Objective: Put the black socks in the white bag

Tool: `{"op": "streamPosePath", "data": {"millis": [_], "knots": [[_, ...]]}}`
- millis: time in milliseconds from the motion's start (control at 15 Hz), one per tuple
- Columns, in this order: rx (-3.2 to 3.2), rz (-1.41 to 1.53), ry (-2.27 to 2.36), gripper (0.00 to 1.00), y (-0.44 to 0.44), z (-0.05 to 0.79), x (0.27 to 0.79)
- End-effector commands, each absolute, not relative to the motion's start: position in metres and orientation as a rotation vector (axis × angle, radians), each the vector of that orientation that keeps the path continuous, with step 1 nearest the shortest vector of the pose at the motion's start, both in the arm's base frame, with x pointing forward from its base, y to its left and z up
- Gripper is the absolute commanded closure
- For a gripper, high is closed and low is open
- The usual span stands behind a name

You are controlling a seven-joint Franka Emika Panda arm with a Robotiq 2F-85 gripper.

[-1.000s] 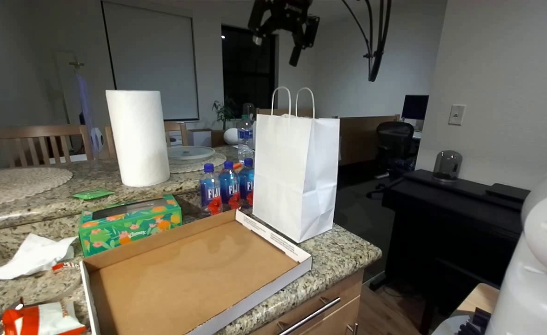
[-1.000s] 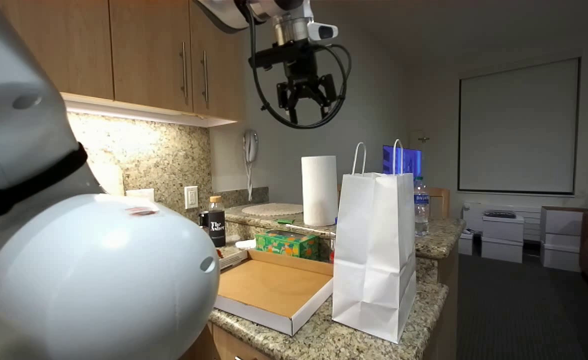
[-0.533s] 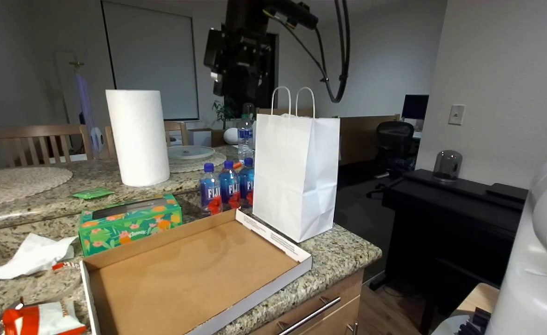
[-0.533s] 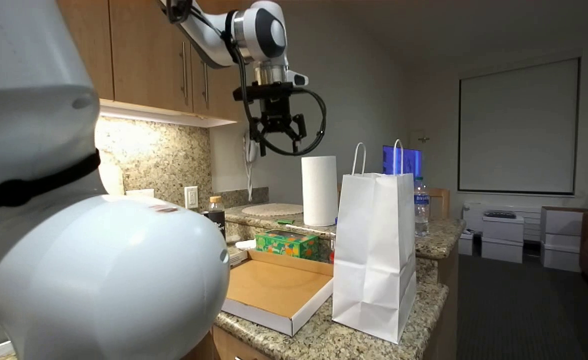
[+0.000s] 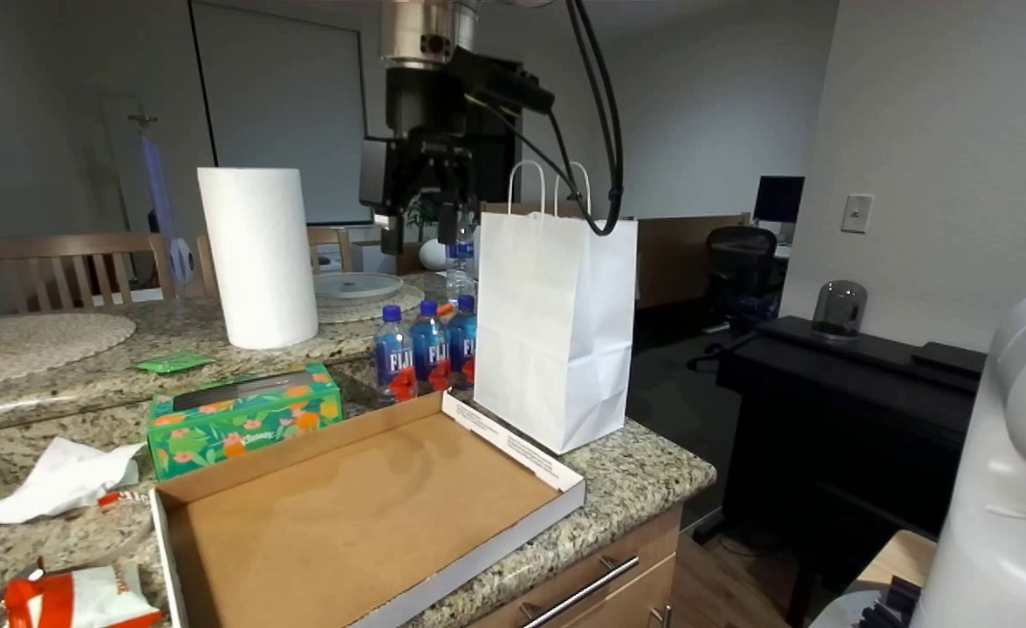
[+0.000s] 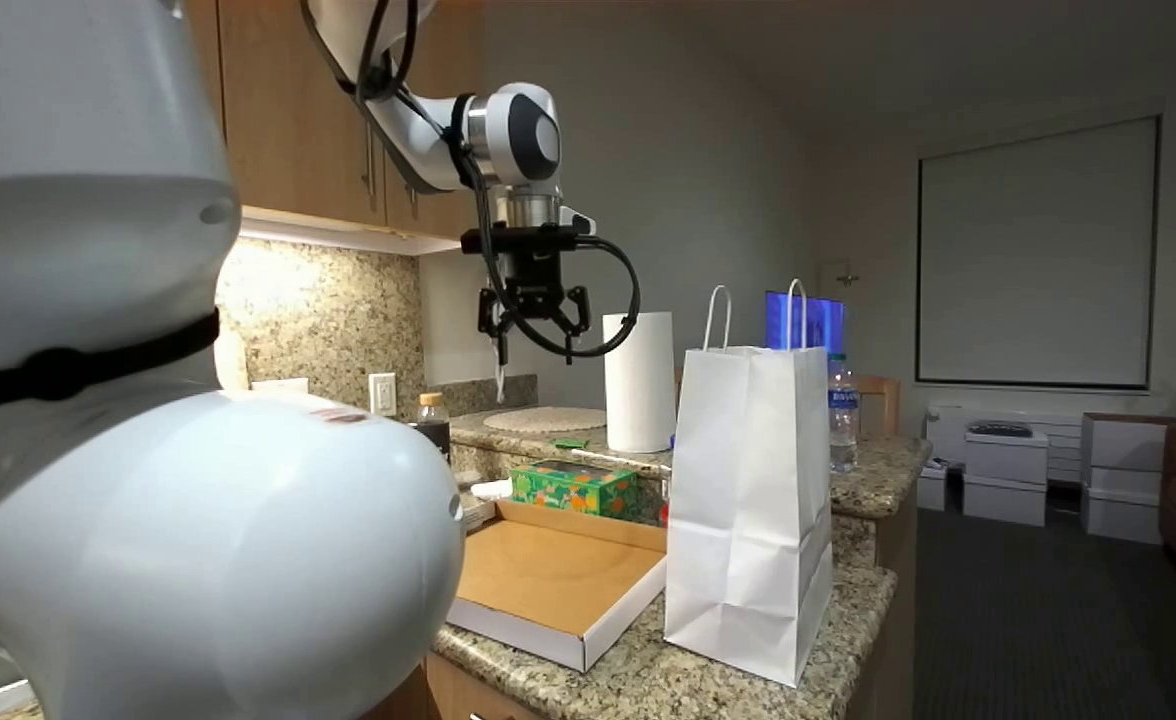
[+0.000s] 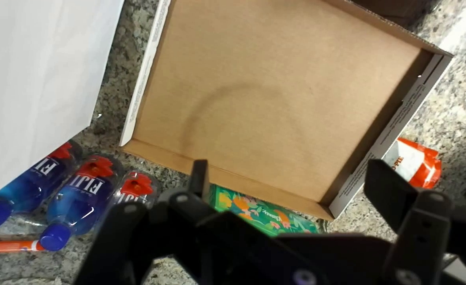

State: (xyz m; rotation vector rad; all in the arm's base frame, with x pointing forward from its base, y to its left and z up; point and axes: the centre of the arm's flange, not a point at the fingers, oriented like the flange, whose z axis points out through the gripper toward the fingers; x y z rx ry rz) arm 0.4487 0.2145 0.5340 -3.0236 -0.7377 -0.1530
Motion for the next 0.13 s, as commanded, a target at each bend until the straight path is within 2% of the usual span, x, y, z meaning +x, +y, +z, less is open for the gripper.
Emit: {"op": "streamPosePath", "data": {"millis": [0,67], "knots": [[-3.023,-0.158,-0.735,0.00,0.2139,0.5358,0.4491],[-3.023,-0.162,-0.735,0.00,0.2140,0.5369,0.4493]]}}
